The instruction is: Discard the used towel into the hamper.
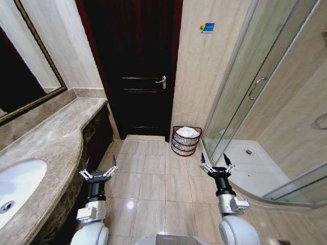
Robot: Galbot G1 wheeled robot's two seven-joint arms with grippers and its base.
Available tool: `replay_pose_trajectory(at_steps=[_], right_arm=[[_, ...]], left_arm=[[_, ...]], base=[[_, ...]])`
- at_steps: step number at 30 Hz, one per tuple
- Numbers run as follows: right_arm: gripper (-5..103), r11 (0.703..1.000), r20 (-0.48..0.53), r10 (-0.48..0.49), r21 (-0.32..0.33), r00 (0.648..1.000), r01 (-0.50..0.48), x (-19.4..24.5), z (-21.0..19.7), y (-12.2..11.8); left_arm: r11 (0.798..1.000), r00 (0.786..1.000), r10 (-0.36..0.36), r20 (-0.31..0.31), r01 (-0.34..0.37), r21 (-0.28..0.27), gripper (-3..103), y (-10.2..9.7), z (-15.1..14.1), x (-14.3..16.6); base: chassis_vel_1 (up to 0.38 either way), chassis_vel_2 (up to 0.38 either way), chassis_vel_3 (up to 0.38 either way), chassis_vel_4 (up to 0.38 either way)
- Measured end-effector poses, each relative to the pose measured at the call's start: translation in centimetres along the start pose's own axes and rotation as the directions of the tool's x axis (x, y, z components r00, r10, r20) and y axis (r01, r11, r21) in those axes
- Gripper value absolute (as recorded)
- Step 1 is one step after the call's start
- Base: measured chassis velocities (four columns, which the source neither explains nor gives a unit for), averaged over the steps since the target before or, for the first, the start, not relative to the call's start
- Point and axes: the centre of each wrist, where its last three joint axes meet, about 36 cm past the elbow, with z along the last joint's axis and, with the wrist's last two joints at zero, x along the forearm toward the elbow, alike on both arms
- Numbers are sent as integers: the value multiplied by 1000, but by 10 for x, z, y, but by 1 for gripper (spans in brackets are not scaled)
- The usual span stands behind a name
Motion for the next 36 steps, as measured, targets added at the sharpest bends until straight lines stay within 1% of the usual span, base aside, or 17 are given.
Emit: replay_pose_trajectory(at_steps=[11,15,19,21,24,26,28,36], right_arm=[[100,1000,-2,-9,-5,1000,9,-1,3,-4],[100,1000,10,-11,-8,1000,11,-1,3,-4],[100,1000,1,-11,-6,1000,11,3,5,-3],[100,1000,-6,-16,-6,1000,16,7,5,-2],[100,1000,-12,-16,-12,1000,16,13,7,2],[100,1000,-15,-16,-17,1000,16,14,7,3],[100,999,-28,-15,-37,1000,14,15,11,5],[100,999,-41,-9,-42,999,7,15,14,7]], left_arm=[[1000,1000,-1,-1,1,-6,100,-6,0,2],[1000,1000,17,5,-17,-8,100,-5,-3,3],[999,999,32,12,-32,-3,100,-5,-6,4],[999,999,41,10,-41,6,100,-5,-7,3],[998,999,52,-8,-52,23,100,-6,-4,2],[998,998,56,-12,-56,25,100,-6,-2,1],[998,998,62,-20,-61,23,100,-8,2,1],[998,997,66,-26,-65,16,100,-8,3,1]], base=[[91,-83,-83,79],[79,-76,-86,78],[31,-55,-31,30],[0,0,0,0],[0,0,0,0],[0,0,0,0],[0,0,0,0],[0,0,0,0]])
